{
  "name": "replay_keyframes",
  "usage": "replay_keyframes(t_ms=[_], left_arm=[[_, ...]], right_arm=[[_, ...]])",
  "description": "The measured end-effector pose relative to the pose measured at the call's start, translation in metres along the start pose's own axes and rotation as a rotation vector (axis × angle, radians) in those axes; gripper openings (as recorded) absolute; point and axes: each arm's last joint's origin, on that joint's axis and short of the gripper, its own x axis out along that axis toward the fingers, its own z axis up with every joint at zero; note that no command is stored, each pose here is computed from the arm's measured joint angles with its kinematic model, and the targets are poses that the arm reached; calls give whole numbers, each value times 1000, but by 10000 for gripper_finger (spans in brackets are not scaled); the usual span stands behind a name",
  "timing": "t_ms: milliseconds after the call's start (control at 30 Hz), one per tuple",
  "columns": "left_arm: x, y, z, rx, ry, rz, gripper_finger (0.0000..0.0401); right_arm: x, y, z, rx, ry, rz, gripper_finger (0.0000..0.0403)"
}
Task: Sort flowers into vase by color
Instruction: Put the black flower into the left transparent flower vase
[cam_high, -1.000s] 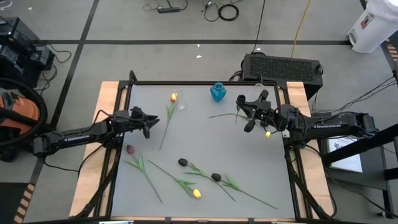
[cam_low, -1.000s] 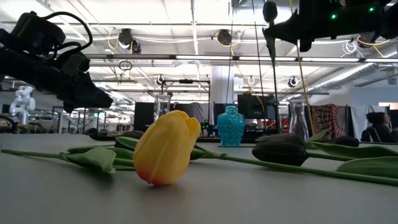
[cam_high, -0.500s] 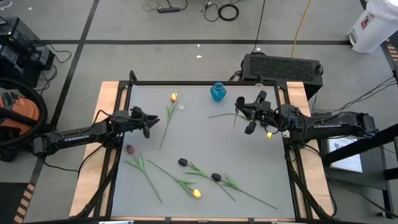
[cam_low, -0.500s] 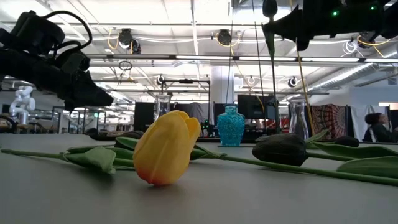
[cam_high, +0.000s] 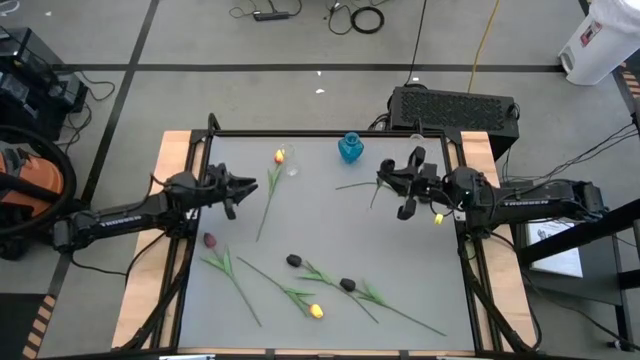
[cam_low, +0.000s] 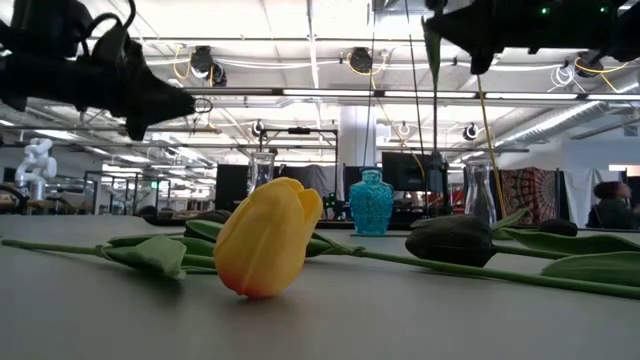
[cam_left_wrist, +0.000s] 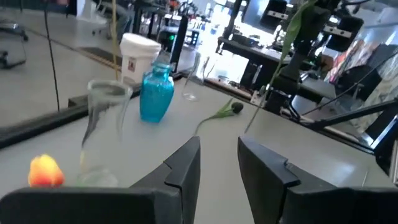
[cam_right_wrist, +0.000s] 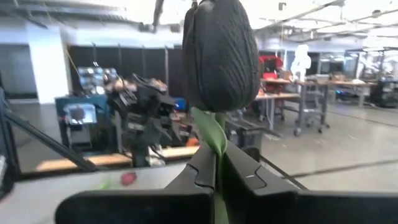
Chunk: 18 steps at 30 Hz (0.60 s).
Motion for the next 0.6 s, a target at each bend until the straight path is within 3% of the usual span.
replay_keyframes(t_ms=[233,467,600], left_arm=[[2,-9,17,53,-3,-128,121],[14,-11,25,52,58,-154,190],[21,-12,30,89,63,-154,208]], right_arm=[[8,2,-2,11,-41,35,2],[34,6,-9,14,33,57,2],[56,9,-3,-6,38,59,2]])
